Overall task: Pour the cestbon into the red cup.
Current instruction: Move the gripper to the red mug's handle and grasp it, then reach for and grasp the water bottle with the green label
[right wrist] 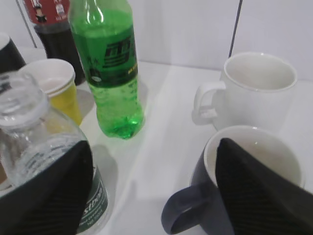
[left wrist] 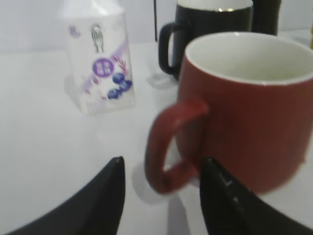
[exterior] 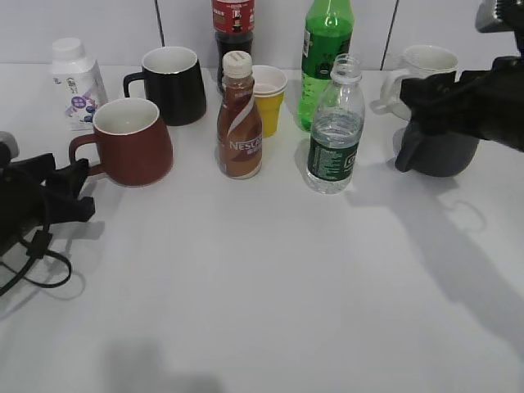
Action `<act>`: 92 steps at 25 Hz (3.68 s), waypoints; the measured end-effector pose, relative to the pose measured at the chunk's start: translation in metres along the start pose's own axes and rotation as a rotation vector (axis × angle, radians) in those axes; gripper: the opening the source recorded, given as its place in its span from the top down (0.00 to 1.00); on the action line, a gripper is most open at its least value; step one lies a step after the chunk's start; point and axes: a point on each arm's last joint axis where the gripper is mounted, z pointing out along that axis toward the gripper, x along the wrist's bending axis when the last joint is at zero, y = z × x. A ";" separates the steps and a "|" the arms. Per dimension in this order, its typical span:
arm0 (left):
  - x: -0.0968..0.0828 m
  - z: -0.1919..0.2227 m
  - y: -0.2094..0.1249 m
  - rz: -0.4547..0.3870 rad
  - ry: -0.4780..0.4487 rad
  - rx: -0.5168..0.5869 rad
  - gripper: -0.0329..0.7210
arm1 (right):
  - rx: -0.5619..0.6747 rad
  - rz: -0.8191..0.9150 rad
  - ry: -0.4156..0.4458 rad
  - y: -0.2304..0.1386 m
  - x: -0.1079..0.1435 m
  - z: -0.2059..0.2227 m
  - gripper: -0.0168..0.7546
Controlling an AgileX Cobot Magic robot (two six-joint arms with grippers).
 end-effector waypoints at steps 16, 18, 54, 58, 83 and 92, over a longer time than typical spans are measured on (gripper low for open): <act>0.003 0.035 -0.008 0.002 0.064 -0.006 0.46 | 0.021 0.009 -0.006 -0.010 0.000 0.009 0.22; 0.003 0.041 -0.009 0.001 0.069 -0.016 0.46 | 0.020 0.008 -0.006 -0.010 0.000 0.009 0.22; 0.013 0.069 0.011 0.054 -0.021 -0.074 0.48 | 0.016 0.001 -0.002 -0.009 0.000 0.009 0.22; 0.012 0.077 0.014 0.059 -0.029 -0.067 0.48 | 0.016 0.001 -0.002 -0.009 0.000 0.009 0.22; 0.005 0.105 0.004 0.103 -0.103 -0.117 0.90 | 0.024 -0.053 0.041 -0.010 0.004 0.009 0.22; 0.006 0.078 -0.001 0.091 -0.095 -0.096 0.90 | 0.070 -0.119 0.208 -0.022 0.032 0.003 0.22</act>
